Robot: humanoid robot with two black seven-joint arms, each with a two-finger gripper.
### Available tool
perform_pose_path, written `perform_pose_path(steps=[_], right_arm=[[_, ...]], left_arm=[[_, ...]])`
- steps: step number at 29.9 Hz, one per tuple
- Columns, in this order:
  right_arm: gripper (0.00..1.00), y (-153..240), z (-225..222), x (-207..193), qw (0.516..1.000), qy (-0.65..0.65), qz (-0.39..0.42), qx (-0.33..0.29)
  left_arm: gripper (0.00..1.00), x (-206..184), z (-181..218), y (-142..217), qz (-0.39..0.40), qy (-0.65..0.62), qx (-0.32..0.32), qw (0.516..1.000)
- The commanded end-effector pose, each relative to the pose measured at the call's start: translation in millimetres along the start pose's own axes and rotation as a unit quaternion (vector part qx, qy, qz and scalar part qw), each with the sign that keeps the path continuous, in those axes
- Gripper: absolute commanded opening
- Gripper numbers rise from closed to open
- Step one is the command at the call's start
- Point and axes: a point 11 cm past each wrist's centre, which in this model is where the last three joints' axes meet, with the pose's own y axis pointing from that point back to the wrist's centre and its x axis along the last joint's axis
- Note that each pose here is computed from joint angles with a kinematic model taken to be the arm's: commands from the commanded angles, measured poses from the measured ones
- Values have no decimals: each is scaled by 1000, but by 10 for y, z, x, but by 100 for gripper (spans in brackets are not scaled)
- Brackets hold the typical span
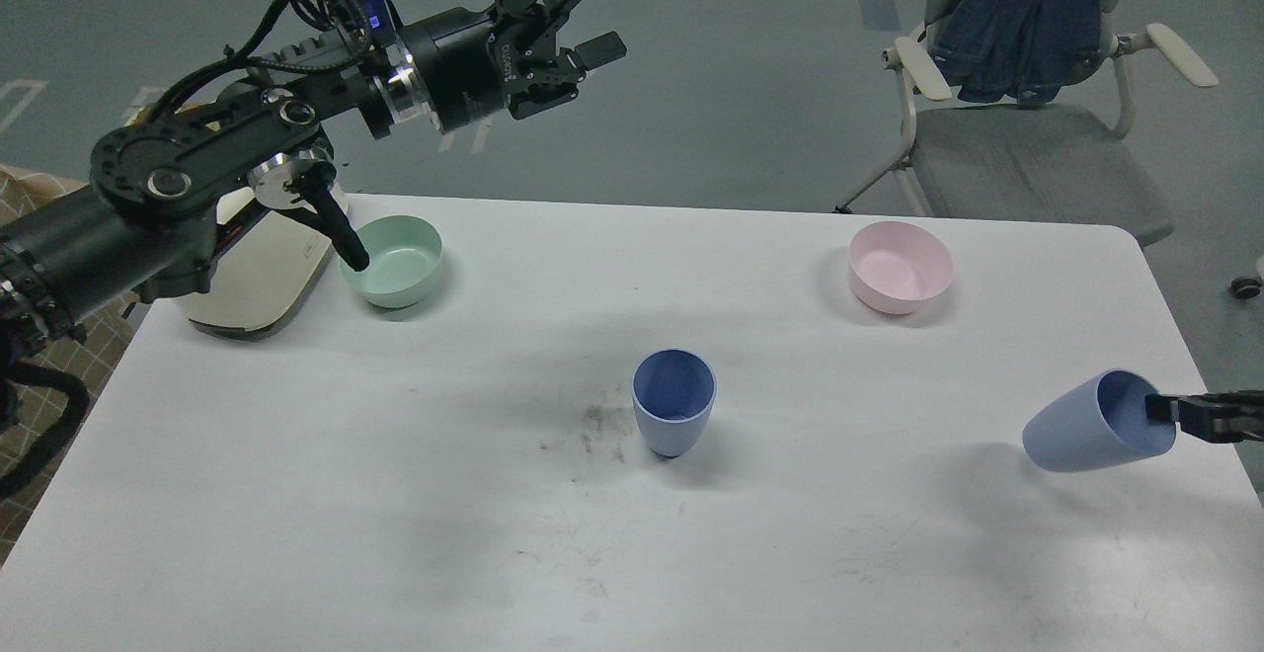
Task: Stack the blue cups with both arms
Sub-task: 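Lift the blue cup with the right gripper and lower it onto the placed cup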
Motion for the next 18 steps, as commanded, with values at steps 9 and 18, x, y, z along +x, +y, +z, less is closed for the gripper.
perform_pose_path(steps=[9, 18], right_arm=[[0, -9, -844, 1255, 990, 108, 58, 68], [0, -442, -2035, 1749, 961, 254, -31, 105]], left_arm=[[95, 2, -3, -1, 0, 0, 2, 1000], [95, 15, 0, 9, 2, -1, 3, 1000]])
